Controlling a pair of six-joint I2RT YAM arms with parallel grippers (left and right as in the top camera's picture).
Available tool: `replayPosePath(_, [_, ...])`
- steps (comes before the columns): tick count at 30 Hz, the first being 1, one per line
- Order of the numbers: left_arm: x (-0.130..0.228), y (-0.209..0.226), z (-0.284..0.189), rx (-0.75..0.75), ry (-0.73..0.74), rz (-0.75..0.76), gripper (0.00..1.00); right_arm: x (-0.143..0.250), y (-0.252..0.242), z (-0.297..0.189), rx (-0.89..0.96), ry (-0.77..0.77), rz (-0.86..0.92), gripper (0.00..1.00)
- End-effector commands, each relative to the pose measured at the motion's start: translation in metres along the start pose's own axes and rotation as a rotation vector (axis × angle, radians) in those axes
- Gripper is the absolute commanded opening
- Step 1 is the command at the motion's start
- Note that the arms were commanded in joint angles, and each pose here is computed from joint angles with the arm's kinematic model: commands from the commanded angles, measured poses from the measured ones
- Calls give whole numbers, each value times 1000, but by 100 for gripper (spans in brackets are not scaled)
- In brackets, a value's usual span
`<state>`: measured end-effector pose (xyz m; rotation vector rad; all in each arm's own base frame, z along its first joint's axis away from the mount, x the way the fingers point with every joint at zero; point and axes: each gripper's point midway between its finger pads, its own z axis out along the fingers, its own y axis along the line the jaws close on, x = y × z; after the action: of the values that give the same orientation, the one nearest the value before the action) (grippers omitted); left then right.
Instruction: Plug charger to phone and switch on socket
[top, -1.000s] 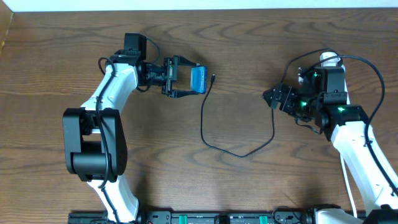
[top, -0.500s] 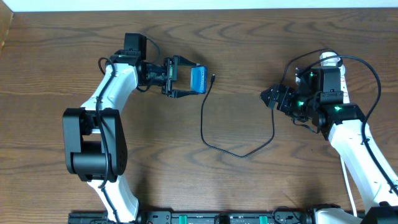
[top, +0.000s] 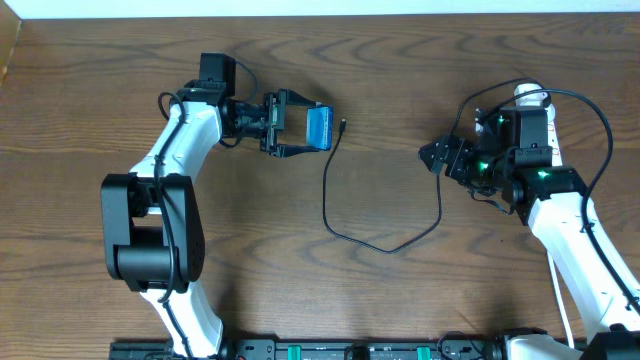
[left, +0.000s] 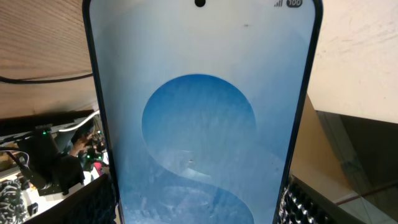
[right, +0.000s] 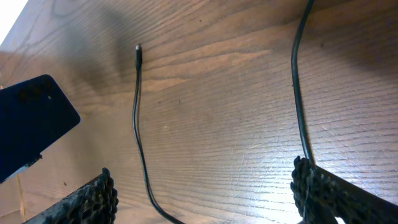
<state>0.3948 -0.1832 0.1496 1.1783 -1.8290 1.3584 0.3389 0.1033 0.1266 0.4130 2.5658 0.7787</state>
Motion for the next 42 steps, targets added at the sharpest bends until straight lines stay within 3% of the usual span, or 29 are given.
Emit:
replayPosePath(1, [18, -7, -6, 23, 45, 27, 62, -6, 8, -1, -13, -14, -4, 89])
replayPosePath(42, [16, -7, -6, 22, 34, 31, 62, -6, 8, -1, -13, -15, -5, 89])
